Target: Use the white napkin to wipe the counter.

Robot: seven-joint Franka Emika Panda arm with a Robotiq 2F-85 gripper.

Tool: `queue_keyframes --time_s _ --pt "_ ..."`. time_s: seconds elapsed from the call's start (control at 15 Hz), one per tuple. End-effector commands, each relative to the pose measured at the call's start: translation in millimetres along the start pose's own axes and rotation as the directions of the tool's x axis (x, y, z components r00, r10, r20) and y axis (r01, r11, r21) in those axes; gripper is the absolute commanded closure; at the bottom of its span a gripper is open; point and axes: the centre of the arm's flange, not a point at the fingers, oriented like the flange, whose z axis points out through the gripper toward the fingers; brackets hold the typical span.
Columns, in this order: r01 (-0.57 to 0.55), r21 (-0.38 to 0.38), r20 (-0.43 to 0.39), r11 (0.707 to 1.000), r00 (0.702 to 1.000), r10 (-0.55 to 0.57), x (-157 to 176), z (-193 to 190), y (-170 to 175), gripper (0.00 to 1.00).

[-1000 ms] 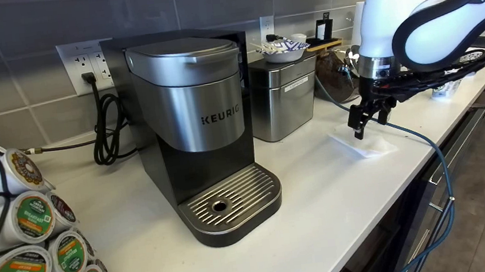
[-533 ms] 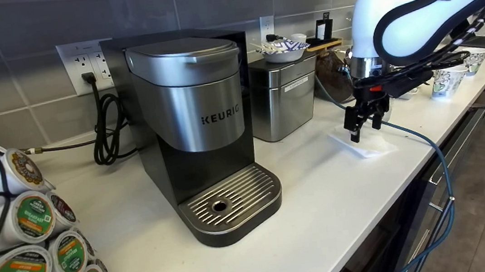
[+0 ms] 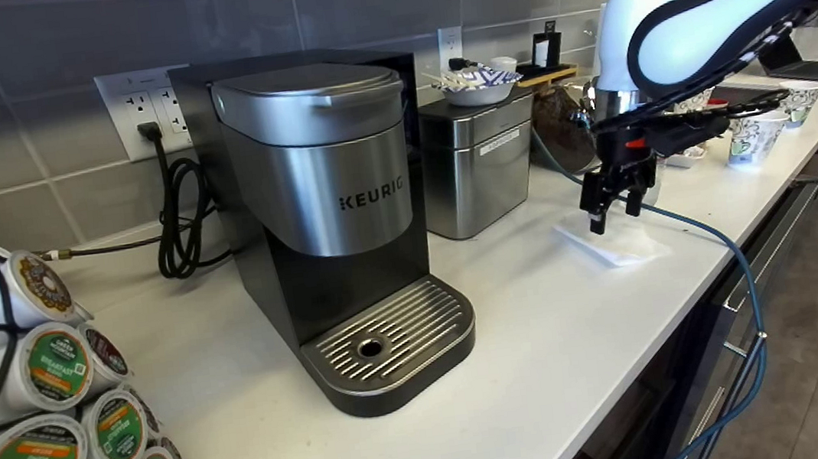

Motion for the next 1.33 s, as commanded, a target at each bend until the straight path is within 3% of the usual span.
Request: queue_keyframes --time_s 0.0,0.4,0.53,0.73,1.13,1.27 --pt "0.039 0.018 -0.042 0.999 0.998 -0.038 1.6 9.1 3.1 0.00" --pt "0.036 0.018 -0.088 0.999 0.996 -0.034 11.1 25.0 10.0 0.00" --pt "0.032 0.018 -0.090 0.999 0.996 -0.030 13.3 31.3 12.2 0.26" --pt "0.031 0.015 -0.099 0.999 0.995 -0.029 13.8 33.4 14.0 0.51" --pt "0.042 -0.001 -0.090 0.999 0.995 -0.042 7.9 30.7 3.9 0.96" --pt "0.063 0.015 -0.052 0.998 0.997 -0.062 10.9 37.2 -7.6 1.00"
